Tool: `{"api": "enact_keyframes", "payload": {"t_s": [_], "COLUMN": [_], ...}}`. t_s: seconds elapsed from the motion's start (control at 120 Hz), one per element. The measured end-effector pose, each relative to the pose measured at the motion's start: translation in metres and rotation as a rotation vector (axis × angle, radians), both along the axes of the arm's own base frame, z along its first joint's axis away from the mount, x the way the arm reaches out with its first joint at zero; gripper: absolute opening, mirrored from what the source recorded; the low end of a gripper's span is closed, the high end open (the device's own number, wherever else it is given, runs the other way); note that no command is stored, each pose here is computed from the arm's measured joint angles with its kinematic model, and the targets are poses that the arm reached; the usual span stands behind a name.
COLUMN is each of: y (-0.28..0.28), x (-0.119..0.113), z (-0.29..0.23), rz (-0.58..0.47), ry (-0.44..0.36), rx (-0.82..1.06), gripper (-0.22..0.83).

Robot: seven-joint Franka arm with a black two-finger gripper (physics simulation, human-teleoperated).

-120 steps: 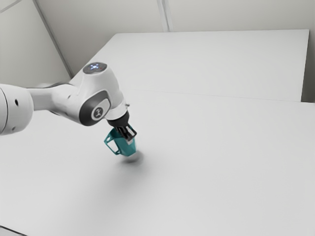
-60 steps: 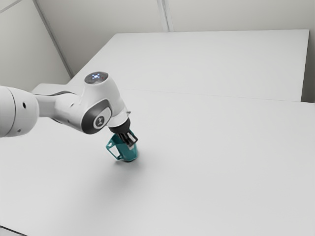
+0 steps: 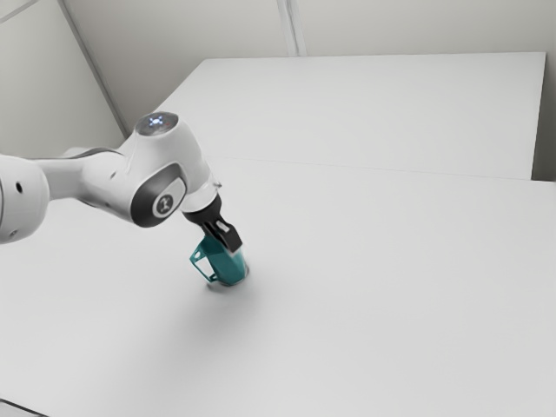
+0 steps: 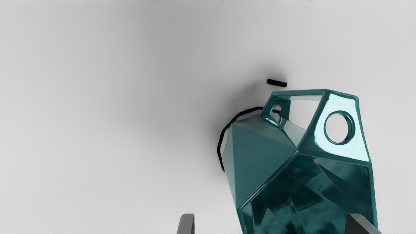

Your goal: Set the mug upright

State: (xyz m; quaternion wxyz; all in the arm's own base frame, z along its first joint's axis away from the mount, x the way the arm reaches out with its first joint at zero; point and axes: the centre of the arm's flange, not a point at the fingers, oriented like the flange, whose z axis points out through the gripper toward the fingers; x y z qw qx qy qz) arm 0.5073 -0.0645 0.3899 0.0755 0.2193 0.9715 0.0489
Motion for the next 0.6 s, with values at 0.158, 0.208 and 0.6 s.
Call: {"api": "enact_keyframes", "payload": {"t_s": [0.158, 0.208, 0.6], "y": [0.0, -0.002, 0.015], "x": [-0.002, 0.005, 0.054], "z": [0.035, 0.051, 0.157], "rz": [0.009, 0.009, 0.072], "ry": [-0.023, -0.042, -0.006], "rx": [0.002, -0.002, 0.0], "gripper": [0.56, 0.57, 0.61]}}
